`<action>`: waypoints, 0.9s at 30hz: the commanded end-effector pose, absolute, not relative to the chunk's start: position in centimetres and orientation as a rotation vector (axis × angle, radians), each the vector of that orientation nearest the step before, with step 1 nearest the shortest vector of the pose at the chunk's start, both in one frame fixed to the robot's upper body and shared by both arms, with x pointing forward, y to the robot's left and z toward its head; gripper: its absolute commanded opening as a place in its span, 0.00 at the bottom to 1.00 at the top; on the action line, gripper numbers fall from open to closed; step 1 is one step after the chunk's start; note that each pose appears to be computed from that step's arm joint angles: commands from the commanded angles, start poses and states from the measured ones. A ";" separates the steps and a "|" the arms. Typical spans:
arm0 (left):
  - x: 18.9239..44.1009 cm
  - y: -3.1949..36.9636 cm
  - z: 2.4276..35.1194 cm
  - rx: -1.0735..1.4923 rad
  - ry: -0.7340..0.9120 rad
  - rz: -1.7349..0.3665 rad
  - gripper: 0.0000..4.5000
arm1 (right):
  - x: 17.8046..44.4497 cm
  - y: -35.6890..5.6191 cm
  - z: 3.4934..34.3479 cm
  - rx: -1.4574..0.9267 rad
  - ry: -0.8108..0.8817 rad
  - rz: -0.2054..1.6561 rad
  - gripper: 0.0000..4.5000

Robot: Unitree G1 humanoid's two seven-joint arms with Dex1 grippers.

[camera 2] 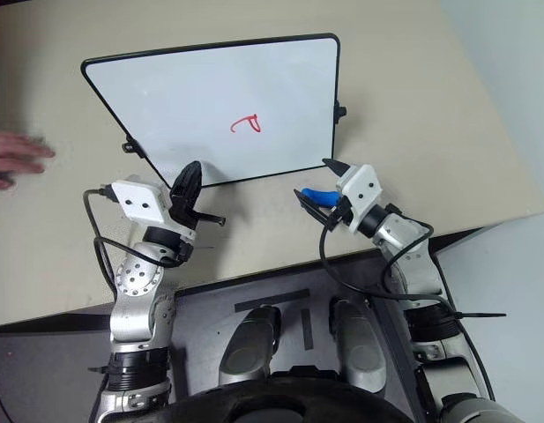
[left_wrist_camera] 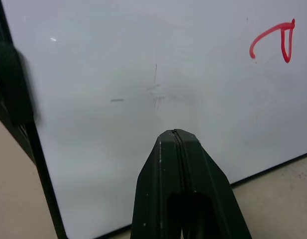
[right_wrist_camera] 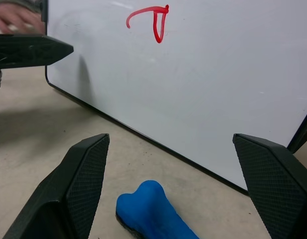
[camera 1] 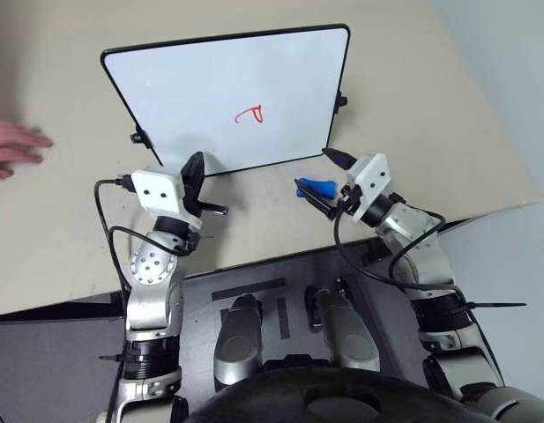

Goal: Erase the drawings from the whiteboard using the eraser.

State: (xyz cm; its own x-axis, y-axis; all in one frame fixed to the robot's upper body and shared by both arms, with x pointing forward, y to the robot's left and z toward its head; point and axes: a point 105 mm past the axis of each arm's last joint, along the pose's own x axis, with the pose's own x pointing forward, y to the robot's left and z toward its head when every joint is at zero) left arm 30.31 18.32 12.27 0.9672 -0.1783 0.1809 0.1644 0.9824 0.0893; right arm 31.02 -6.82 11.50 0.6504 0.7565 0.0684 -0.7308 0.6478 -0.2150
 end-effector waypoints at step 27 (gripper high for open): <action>29.2 19.7 13.0 0.091 -0.216 -0.111 0.00 | 29.1 -5.3 10.7 -0.280 -0.112 1.089 0.93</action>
State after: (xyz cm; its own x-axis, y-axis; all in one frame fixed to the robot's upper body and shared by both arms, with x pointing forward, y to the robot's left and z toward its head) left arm 29.52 19.07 11.72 0.9774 -0.1357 0.1620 0.1227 0.9886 0.0873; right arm 29.48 -5.39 10.21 0.4877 0.8710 -0.0591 -0.8468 0.4555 -0.2748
